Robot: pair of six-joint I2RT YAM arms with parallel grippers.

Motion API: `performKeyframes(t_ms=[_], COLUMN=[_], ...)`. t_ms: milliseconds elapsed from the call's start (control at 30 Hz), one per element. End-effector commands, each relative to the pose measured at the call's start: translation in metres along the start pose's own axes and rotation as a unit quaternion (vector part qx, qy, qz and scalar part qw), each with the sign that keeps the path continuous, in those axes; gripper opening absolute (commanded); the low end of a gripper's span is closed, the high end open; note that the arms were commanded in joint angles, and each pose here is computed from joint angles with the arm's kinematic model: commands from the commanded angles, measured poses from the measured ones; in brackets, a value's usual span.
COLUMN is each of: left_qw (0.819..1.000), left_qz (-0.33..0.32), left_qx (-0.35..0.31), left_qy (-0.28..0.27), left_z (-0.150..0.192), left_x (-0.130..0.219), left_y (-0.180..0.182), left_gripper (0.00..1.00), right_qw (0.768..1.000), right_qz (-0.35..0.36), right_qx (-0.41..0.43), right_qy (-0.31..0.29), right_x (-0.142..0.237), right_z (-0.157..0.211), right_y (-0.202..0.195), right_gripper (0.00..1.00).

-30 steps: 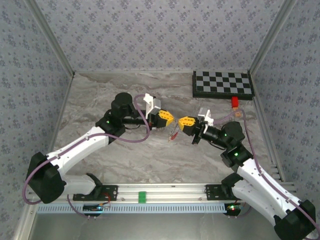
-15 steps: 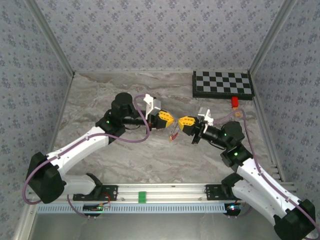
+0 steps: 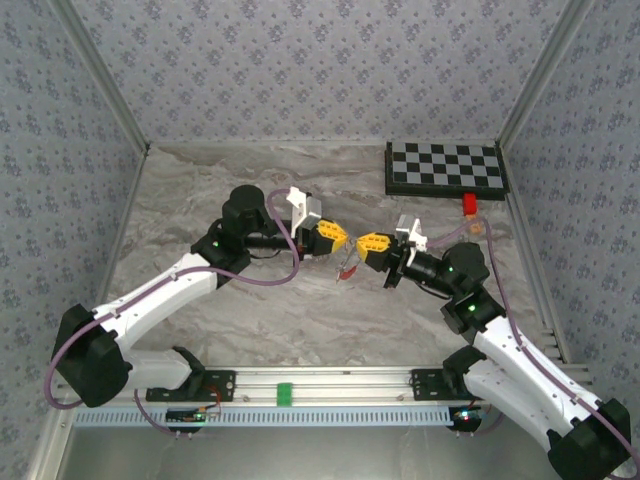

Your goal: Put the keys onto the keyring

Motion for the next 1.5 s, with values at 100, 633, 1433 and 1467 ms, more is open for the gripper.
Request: performKeyframes(t_ms=[100,633,1433,1467], left_qw=[1.0,0.999,0.999,0.999], left_qz=[0.012,0.043,0.006,0.003], left_qx=[-0.02,-0.014,-0.042,-0.044], left_qy=[-0.009,0.014,0.0,-0.001], left_z=[-0.007,-0.002,-0.001,-0.001], left_x=[0.003,-0.002,0.0,0.001], left_y=[-0.007,-0.012,-0.013,-0.012], left_gripper=[0.0,0.0,0.0,0.0], right_qw=[1.0,1.0,0.997,0.997], right_qz=[-0.004,-0.004,0.018,0.02], right_qx=[0.011,0.008,-0.069,-0.073], right_qy=[-0.021,-0.017,0.011,0.012], right_x=[0.001,0.0,-0.007,-0.007], right_z=[-0.008,-0.006,-0.003,-0.003], right_y=[0.001,0.0,-0.016,-0.017], right_gripper=[0.0,0.0,0.0,0.0])
Point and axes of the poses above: each hand's point on the last joint's axis, 136 mm out from that joint toward the fingers, its own x axis back along the fingers, its own y axis along the line the jaws close on, z = x × y, the point moved 5 cm from there along x, back along the fingers, and after that the axes turned 14 degrees about x, right-handed, at the moved point
